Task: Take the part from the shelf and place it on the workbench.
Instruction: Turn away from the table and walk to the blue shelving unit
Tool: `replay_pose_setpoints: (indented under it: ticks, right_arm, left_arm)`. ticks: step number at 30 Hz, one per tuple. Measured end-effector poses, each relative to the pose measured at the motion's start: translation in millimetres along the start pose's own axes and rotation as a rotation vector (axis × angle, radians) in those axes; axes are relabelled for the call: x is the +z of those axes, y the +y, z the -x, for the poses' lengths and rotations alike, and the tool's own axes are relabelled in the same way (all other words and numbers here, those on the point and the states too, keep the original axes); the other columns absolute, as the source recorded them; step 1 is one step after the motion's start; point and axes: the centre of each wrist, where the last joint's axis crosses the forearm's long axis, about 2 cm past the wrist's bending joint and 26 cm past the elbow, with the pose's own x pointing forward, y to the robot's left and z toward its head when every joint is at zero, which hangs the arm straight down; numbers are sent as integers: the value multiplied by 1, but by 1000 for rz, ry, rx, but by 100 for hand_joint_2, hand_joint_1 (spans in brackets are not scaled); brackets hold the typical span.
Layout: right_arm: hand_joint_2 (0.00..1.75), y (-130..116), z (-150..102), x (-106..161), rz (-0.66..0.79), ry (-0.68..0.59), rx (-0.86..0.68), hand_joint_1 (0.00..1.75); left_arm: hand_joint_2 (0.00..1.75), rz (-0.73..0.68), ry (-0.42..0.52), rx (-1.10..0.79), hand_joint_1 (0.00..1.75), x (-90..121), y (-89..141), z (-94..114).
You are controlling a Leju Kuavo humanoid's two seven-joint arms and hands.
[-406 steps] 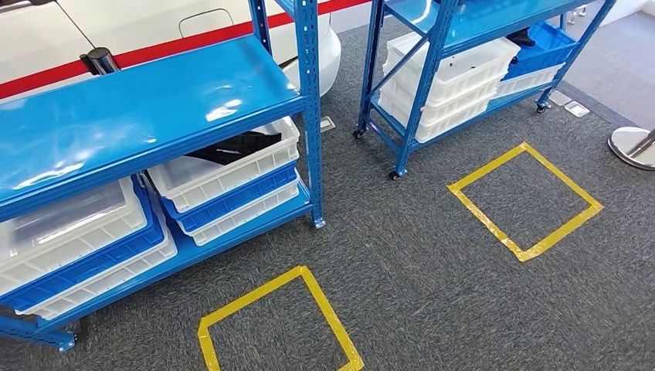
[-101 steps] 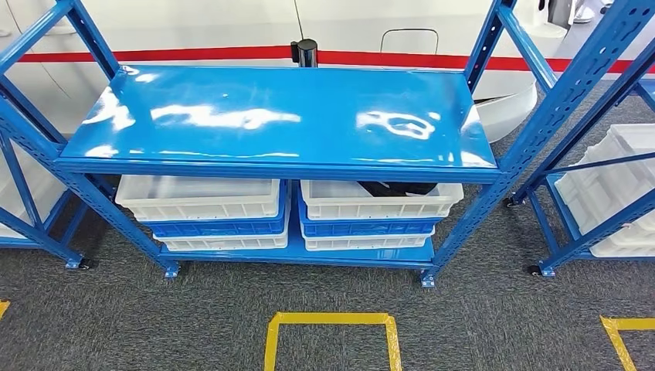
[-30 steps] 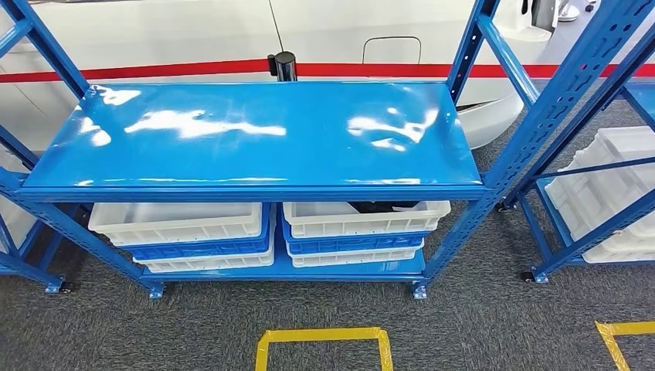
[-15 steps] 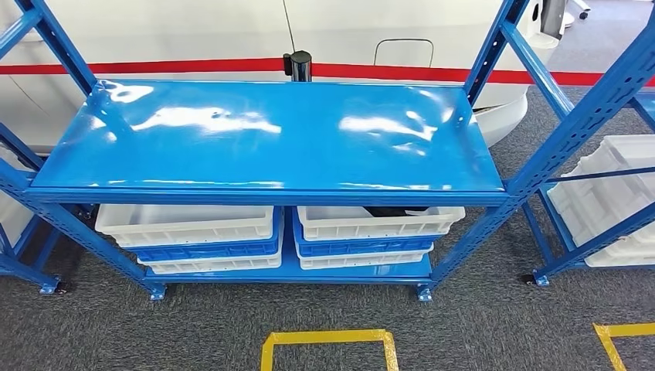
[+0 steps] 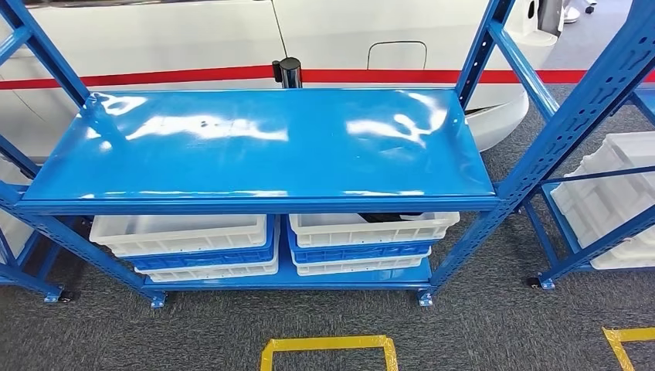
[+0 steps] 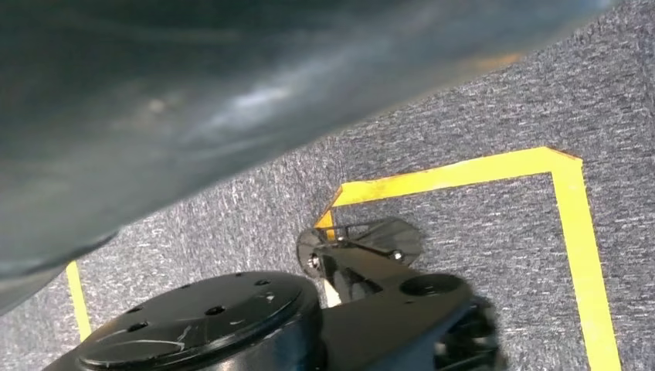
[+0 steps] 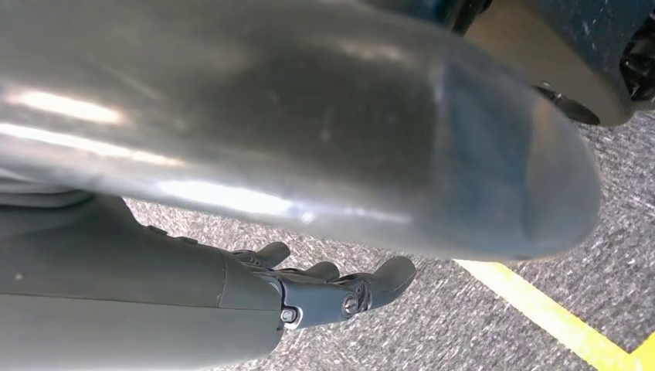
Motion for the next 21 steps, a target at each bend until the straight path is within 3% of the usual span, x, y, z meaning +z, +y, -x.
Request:
replay_pose_setpoints:
  ticks: [21]
  right_arm:
    - [0, -1, -1, 0, 2, -5, 0, 0]
  left_arm:
    - [0, 0, -4, 3, 0, 0, -1, -1]
